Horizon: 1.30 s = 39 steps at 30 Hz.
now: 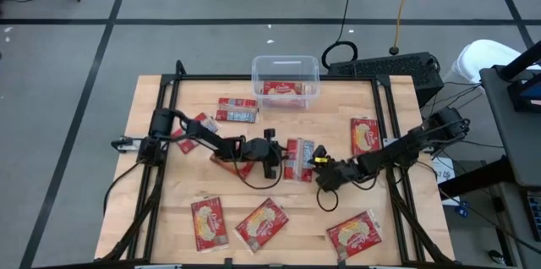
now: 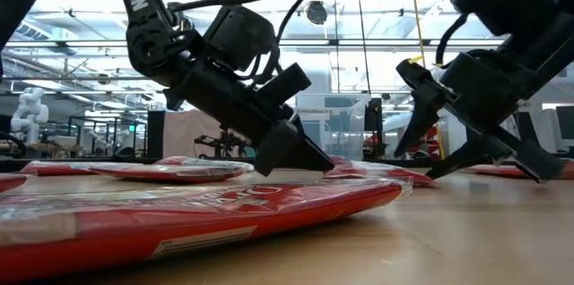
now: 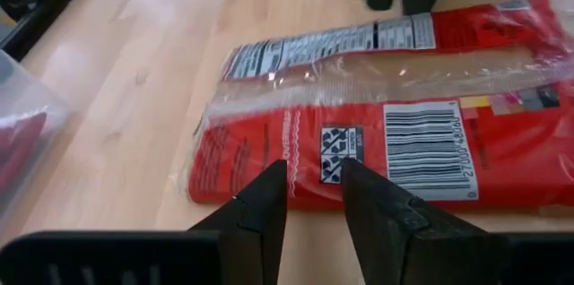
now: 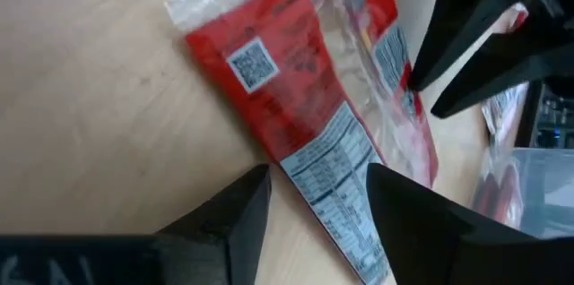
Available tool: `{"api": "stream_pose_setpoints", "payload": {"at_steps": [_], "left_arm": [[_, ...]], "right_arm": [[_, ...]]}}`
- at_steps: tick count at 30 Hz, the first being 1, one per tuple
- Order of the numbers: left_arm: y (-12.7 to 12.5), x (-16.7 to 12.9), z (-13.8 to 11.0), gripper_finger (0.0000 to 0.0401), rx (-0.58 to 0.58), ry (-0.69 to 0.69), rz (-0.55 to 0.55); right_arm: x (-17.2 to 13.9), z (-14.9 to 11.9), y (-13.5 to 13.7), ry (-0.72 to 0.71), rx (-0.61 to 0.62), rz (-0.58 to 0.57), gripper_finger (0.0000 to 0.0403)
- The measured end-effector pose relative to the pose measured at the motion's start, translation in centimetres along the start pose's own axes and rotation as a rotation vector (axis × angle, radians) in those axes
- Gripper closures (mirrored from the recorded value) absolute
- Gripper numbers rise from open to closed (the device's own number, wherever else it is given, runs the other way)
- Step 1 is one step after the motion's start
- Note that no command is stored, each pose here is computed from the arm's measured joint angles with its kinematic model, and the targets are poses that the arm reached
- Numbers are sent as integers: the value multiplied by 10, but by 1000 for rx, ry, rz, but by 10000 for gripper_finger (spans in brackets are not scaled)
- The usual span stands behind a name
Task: Sort popcorn bags into baskets
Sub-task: Put the popcorn bags into the transparent bin
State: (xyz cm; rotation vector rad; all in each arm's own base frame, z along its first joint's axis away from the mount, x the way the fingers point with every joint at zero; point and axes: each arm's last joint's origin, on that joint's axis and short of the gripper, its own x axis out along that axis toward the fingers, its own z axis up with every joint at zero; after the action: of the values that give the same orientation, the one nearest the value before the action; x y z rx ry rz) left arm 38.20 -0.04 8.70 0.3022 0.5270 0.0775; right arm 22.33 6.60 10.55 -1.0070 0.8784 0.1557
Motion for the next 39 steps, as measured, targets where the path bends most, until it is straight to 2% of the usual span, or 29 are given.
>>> {"api": "stream_pose_setpoints", "payload": {"at_steps": [5, 12, 15, 20, 24, 27, 30, 33, 39], "left_arm": [[7, 1, -4, 286, -2, 25, -1], [8, 1, -5, 286, 24, 25, -19], [8, 1, -5, 286, 24, 25, -22], [8, 0, -4, 286, 4, 26, -20], [11, -14, 13, 286, -13, 43, 11], [17, -38, 34, 286, 0, 82, 67], [26, -66, 51, 286, 15, 132, 140], [36, -91, 64, 286, 0, 136, 189], [47, -120, 60, 286, -80, 50, 190]], "right_arm": [[5, -1, -9, -48, 24, 1, 232], [8, 5, -21, -136, 89, -85, 257], [7, 7, -25, -157, 125, -121, 280], [8, 8, -30, -175, 184, -147, 344], [8, 7, -34, -189, 210, -176, 390], [8, 8, -39, -209, 260, -203, 393], [7, 7, -47, -245, 364, -237, 385], [6, 6, -56, -283, 519, -266, 387], [-2, -2, -72, -321, 874, -316, 395]]}}
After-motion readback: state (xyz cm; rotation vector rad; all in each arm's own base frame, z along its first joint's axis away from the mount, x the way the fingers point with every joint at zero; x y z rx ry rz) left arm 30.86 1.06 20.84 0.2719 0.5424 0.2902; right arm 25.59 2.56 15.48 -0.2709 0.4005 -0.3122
